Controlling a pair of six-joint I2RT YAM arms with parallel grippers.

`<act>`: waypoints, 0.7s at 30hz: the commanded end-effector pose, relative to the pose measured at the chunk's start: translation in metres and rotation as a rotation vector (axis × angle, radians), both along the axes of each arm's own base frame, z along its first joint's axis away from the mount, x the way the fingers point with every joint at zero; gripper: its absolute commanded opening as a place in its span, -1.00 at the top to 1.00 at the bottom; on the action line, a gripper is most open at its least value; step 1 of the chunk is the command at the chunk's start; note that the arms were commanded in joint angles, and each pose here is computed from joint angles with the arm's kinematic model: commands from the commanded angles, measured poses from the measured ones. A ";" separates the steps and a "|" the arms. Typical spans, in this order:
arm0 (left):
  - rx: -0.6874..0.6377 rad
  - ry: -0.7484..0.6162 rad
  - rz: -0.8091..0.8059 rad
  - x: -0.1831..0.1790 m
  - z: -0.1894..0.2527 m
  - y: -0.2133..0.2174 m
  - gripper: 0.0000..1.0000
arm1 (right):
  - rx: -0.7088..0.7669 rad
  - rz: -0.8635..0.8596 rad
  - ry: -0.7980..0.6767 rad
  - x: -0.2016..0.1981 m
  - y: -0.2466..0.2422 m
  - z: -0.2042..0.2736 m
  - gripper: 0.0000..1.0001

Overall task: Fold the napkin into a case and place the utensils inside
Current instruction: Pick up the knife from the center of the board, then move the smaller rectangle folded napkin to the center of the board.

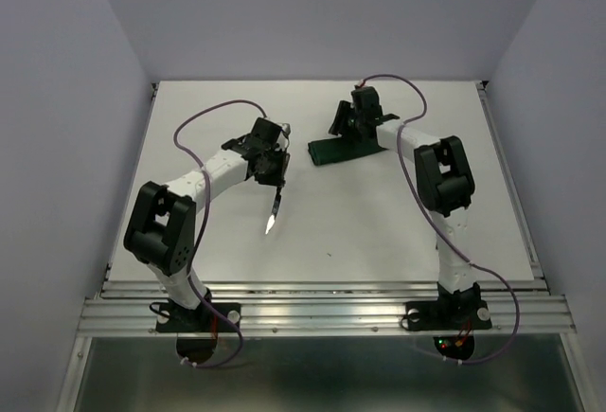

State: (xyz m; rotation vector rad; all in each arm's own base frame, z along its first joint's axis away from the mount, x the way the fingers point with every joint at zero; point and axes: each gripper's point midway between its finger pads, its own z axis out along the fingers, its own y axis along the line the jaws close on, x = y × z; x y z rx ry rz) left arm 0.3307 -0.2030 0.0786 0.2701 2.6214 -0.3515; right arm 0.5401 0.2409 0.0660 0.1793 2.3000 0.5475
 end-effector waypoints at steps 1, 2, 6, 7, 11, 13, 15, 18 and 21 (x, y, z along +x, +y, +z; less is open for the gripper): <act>-0.064 -0.079 0.027 0.012 0.037 0.000 1.00 | 0.077 0.024 -0.060 0.030 0.032 0.022 -0.13; -0.065 -0.080 0.033 0.012 0.037 0.002 1.00 | 0.064 0.037 -0.018 0.026 0.039 0.011 -0.12; -0.078 -0.105 0.053 0.016 0.048 0.008 1.00 | 0.055 0.087 0.011 0.023 0.064 -0.006 -0.12; -0.079 -0.108 0.054 0.017 0.050 0.009 1.00 | 0.054 0.096 0.013 0.018 0.068 -0.007 -0.12; -0.088 -0.122 0.055 0.019 0.058 0.008 1.00 | 0.053 0.126 0.043 -0.012 0.075 -0.012 -0.12; -0.094 -0.132 0.048 0.020 0.063 0.007 1.00 | 0.043 0.123 0.096 -0.039 0.069 -0.031 -0.13; -0.092 -0.138 0.047 0.020 0.065 0.007 1.00 | 0.068 0.127 0.079 -0.052 0.070 -0.018 -0.13; -0.094 -0.142 0.044 0.021 0.067 0.007 1.00 | 0.087 0.151 0.122 -0.088 0.065 -0.023 -0.13; -0.097 -0.146 0.041 0.021 0.069 0.006 1.00 | 0.083 0.170 0.157 -0.120 0.056 -0.029 -0.12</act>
